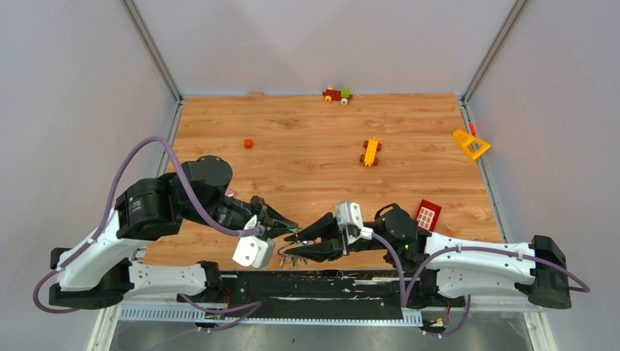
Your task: Remove the keys from the keyring
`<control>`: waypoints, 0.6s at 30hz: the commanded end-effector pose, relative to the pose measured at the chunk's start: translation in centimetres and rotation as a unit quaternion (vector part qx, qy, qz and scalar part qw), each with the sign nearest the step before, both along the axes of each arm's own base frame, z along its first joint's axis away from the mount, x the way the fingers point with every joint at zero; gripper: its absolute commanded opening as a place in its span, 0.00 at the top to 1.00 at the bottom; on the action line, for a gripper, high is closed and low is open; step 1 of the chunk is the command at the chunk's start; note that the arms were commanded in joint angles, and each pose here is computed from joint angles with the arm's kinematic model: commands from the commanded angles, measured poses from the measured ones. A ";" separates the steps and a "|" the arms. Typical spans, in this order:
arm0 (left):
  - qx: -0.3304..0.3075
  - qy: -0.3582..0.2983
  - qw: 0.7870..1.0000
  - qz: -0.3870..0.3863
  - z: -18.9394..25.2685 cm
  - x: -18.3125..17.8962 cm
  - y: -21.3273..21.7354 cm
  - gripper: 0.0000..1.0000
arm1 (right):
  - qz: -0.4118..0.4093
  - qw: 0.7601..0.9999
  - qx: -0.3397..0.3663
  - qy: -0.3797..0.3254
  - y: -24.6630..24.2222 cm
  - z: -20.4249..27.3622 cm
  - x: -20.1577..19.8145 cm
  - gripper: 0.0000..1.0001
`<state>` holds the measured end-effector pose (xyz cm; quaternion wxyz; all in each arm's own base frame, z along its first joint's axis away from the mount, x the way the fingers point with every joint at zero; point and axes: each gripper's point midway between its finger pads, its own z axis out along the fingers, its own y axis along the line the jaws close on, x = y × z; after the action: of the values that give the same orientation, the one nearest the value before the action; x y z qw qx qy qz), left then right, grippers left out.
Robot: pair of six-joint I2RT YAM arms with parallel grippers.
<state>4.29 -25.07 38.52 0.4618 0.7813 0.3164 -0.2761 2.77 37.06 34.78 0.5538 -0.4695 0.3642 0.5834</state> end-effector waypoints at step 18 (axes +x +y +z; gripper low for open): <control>-0.041 -0.009 0.999 -0.009 1.9 -0.2 -0.5 1.00 | -0.010 0.999 0.048 0.008 -1.4 2.4 0.1 0.77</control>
<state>4.35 -25.25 38.70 0.4664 0.7795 0.3137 -0.2764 2.95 36.38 35.53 0.5645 -0.4534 0.3622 0.5869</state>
